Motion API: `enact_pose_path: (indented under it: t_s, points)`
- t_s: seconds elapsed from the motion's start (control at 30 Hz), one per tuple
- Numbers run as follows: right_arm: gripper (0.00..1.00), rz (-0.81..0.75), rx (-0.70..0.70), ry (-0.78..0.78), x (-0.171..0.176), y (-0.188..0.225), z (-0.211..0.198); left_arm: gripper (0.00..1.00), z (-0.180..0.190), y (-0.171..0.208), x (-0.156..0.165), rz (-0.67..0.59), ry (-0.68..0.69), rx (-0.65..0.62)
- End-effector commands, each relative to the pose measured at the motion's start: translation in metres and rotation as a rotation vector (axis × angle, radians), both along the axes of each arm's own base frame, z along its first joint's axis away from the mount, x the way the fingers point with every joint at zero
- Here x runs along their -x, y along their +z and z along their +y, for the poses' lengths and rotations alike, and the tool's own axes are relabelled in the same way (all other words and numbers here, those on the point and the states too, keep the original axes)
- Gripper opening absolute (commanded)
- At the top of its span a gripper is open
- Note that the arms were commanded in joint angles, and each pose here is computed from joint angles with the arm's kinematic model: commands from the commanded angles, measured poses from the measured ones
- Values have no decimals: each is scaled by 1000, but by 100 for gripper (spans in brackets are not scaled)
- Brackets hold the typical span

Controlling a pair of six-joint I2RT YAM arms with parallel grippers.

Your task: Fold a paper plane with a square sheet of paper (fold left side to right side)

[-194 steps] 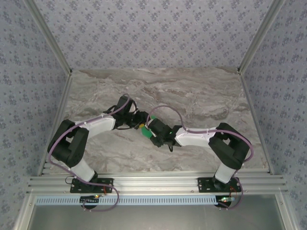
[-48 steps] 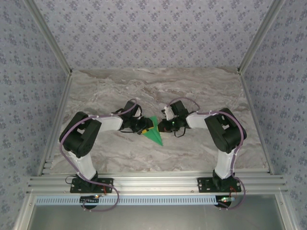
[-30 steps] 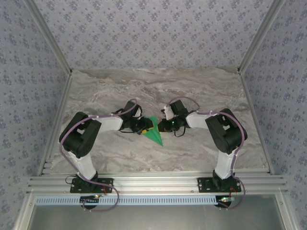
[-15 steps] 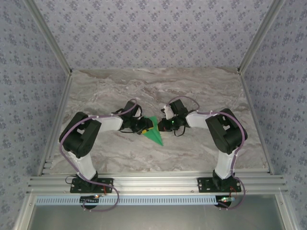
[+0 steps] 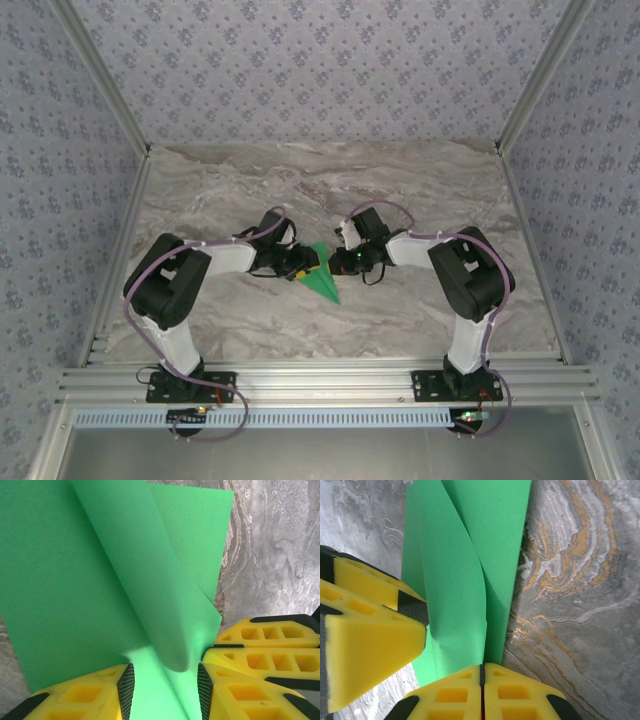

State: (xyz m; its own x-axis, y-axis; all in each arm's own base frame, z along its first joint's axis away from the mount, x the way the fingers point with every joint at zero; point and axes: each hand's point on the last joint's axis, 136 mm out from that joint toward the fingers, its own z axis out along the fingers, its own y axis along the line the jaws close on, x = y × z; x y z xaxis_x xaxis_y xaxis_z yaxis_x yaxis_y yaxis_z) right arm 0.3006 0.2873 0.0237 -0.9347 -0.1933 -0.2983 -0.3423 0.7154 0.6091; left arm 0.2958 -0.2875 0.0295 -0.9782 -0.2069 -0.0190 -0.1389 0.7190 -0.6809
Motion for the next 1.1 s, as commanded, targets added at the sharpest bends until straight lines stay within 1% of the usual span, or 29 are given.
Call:
enact_pose_path:
  t_s: [0.0, 0.17, 0.43, 0.6, 0.73, 0.9, 1.07]
  points:
    - [9, 31, 58, 8, 9, -15, -7, 41, 2, -2, 1, 5, -2, -27]
    - [9, 37, 87, 17, 10, -20, -8, 41, 1, 6, 0, -12, -7, -21]
    - [9, 52, 104, 27, 14, -27, -8, 41, -1, 34, -7, -68, -24, -14]
    - [9, 51, 115, 31, 14, -29, -9, 34, -9, 43, -15, -81, -31, 6]
    - [9, 49, 121, 33, 14, -28, -9, 29, -17, 40, -22, -71, -42, 19]
    - [9, 47, 122, 41, 15, -27, -7, 27, -27, 32, -29, -53, -56, 32]
    - [9, 46, 130, 46, 16, -27, -7, 27, -26, 18, -30, -30, -56, 9]
